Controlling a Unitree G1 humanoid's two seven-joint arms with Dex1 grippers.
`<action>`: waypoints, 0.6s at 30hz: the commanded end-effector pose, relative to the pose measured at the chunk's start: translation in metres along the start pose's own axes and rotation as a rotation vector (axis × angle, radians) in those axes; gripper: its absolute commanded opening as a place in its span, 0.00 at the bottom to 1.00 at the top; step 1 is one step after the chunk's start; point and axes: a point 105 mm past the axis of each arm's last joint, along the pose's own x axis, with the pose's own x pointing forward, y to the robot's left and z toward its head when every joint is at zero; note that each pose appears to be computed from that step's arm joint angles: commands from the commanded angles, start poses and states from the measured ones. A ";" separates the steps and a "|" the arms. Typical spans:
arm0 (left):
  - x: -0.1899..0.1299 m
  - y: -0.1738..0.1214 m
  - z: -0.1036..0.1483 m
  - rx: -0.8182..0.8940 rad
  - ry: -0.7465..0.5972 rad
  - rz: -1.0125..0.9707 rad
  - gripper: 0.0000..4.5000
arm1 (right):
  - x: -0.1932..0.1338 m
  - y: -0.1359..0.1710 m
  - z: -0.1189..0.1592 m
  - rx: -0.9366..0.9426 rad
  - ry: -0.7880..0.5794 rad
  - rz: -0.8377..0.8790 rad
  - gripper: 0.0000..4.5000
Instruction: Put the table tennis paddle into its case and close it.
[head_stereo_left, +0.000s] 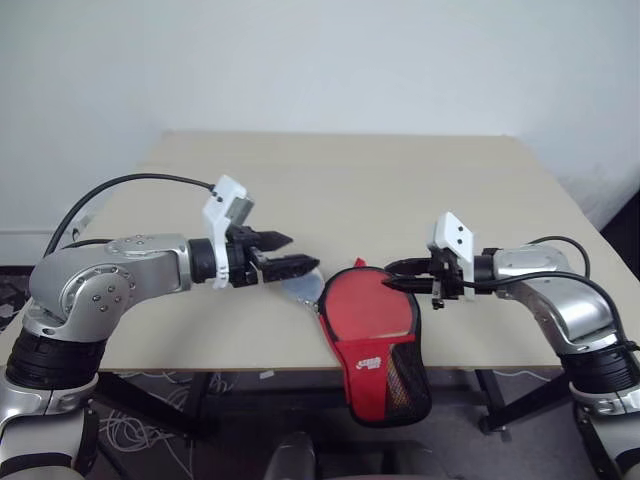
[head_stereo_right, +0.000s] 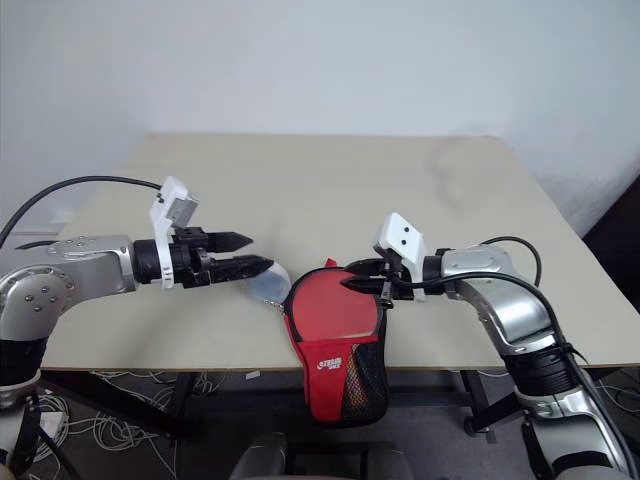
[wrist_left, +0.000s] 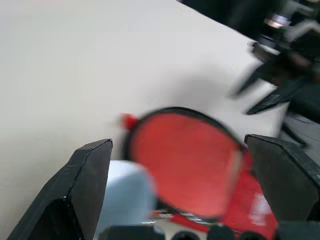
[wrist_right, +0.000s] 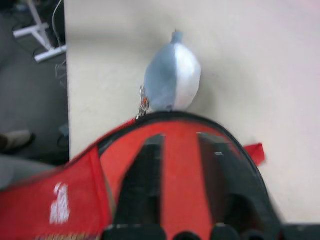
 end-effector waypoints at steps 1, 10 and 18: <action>-0.009 0.018 0.008 0.034 -0.089 0.056 1.00 | 0.011 -0.005 0.008 0.010 -0.033 -0.061 0.00; 0.007 0.034 -0.023 -0.072 -0.133 0.082 1.00 | 0.038 -0.008 -0.010 0.100 -0.044 -0.149 0.00; 0.023 0.039 -0.043 -0.120 -0.117 0.083 1.00 | 0.052 -0.005 -0.035 0.156 -0.012 -0.164 0.00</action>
